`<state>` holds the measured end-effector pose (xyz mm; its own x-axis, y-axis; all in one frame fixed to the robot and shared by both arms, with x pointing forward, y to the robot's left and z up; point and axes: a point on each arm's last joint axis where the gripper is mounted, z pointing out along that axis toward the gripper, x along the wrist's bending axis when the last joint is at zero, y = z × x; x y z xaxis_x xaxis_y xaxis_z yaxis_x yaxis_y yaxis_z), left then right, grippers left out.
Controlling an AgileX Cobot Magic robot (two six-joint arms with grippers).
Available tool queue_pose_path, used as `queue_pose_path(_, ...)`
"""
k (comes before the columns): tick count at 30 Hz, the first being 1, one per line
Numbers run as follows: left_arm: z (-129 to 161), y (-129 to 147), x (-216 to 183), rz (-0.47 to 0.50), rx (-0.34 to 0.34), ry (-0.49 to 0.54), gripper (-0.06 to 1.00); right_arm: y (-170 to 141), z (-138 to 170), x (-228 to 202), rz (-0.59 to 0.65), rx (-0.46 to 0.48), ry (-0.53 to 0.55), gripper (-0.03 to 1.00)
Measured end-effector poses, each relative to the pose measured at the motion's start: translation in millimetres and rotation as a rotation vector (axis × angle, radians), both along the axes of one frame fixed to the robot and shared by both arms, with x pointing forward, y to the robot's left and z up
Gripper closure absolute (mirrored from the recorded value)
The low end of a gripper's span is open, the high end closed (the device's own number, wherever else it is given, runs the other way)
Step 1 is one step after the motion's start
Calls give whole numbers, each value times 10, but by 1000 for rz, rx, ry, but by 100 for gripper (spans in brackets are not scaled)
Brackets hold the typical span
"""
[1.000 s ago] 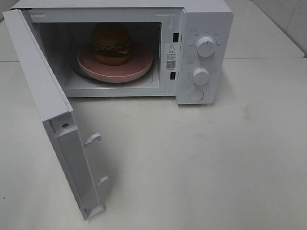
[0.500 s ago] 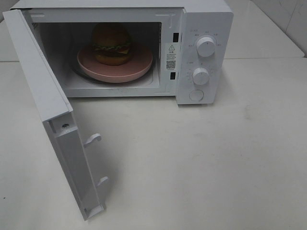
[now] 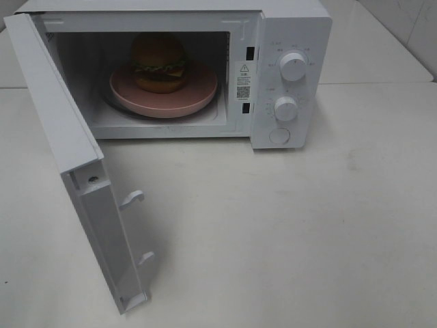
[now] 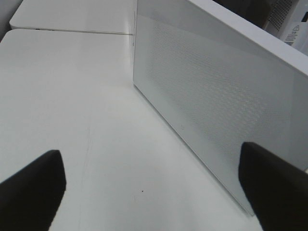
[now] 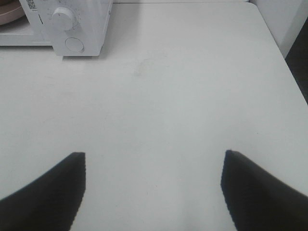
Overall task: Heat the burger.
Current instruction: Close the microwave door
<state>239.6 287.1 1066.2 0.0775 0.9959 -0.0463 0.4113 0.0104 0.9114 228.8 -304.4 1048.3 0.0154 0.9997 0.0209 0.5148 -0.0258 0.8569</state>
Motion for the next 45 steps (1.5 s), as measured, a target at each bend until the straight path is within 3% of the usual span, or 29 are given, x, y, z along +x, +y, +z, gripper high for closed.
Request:
queue_pose_path(4,32,22,107,13,8,20,16,0,0,0,0,0,0,21)
queue_pose_path(6,51,42,230,23,11,47,32,0,1,0,0,0,-1,21)
queue_pose_path(7,51,42,230,23,11,47,32,0,1,0,0,0,-1,21)
queue_pose_path(9,62,64,368,34,17,75,51,0,1,0,0,0,-1,21)
queue_pose_path(10,62,64,368,34,17,75,51,0,1,0,0,0,-1,21)
queue_pose_path(12,70,84,520,42,18,98,72,0,1,0,0,0,-1,21)
queue_pose_path(13,70,84,520,42,18,98,72,0,1,0,0,0,-1,21)
queue_pose_path(14,74,95,618,46,19,104,85,0,1,0,0,0,-1,21)
queue_pose_path(17,68,117,778,52,35,75,94,0,1,0,0,0,-1,21)
queue_pose_path(31,-422,217,1187,92,160,-101,94,0,1,0,0,0,-1,21)
queue_pose_path(36,-619,271,1304,146,185,-217,94,0,1,0,0,0,-1,21)
queue_pose_path(41,-691,279,1403,147,181,-219,94,0,1,0,0,0,-1,21)
queue_pose_path(45,-800,241,1528,96,161,-180,94,0,1,0,0,0,-1,21)
